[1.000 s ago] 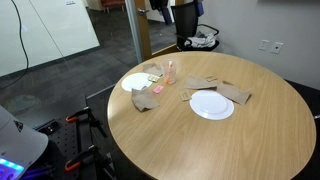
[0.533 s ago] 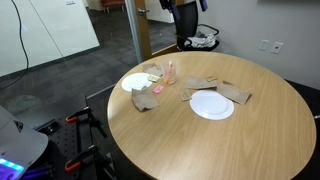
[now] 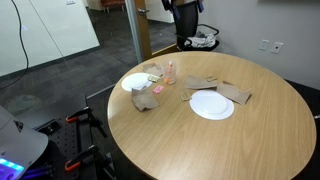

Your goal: Take the marker out of the cup and put it on the table

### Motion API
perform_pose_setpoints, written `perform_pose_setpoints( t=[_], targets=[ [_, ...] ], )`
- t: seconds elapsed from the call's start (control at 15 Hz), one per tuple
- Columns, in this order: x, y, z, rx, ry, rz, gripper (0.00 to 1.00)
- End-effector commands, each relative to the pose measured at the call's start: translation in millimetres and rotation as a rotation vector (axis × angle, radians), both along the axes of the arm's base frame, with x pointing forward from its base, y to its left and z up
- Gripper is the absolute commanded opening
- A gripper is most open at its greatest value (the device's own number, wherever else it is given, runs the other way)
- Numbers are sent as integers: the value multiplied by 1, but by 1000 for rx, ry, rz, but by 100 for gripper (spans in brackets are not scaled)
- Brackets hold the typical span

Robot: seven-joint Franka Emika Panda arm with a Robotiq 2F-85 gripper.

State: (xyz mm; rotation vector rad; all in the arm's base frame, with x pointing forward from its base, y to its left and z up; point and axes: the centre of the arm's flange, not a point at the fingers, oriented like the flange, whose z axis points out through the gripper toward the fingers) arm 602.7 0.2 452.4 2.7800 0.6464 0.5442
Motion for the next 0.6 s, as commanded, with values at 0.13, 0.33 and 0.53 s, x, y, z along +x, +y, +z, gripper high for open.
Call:
perform_pose_setpoints(
  t=[0.13, 0.33, 0.53],
  targets=[
    [8, 41, -12, 34, 2, 18, 100],
    [5, 62, -24, 62, 16, 37, 100],
    [2, 81, -35, 102, 40, 44, 100]
  ],
)
